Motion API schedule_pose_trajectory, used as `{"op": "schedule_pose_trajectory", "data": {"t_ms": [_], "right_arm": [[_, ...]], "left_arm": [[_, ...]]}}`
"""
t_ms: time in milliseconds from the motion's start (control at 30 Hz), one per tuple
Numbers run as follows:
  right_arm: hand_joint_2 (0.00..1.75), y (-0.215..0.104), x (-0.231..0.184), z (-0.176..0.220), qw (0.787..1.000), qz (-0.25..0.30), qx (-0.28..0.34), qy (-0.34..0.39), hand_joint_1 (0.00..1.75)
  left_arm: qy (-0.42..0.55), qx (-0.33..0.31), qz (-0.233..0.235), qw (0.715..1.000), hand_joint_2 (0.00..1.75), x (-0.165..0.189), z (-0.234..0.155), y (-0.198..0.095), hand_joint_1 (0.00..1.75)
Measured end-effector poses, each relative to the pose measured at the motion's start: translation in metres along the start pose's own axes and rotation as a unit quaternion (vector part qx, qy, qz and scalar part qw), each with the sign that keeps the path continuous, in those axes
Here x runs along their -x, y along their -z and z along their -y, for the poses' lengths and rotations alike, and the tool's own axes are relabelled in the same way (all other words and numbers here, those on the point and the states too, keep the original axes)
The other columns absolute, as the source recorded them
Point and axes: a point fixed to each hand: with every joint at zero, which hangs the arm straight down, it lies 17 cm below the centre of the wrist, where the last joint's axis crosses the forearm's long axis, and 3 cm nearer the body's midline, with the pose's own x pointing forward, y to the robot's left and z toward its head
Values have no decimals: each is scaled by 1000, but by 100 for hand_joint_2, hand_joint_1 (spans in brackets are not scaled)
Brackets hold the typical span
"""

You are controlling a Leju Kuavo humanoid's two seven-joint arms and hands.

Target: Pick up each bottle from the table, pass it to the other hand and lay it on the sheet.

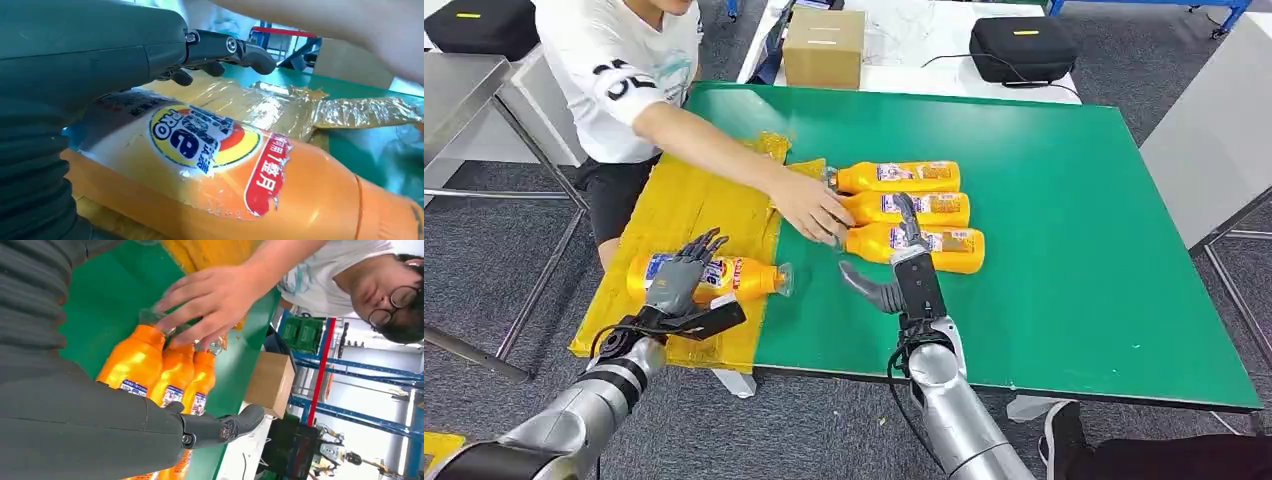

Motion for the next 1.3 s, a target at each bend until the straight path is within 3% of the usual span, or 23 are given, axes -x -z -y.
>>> {"op": "schedule_pose_trajectory", "data": {"t_ms": [100,167,300,567,733,967,1300], "right_arm": [[175,-1,1,-1,1000,-1,-2,-1,0],[175,-1,2,-2,1000,-2,-5,-5,0],[175,-4,7,-2,1000,-6,-10,-15,0],[175,-11,16,-4,999,-18,-14,-34,0],[175,-20,27,-3,998,-35,-10,-47,0],[175,-31,37,0,995,-53,-5,-82,0],[175,-48,63,8,984,-85,-13,-156,0]], "left_arm": [[-52,-11,10,999,175,-6,-2,-1,0],[-143,-35,1,989,175,-10,-9,-2,0],[-316,-93,2,944,175,-26,-29,-7,0],[-405,-175,43,896,175,-59,-74,-7,0],[-509,-174,60,840,175,-87,-76,2,0],[-603,-125,26,787,175,-127,-42,18,0],[-637,-104,24,764,175,-155,-27,22,0]]}}
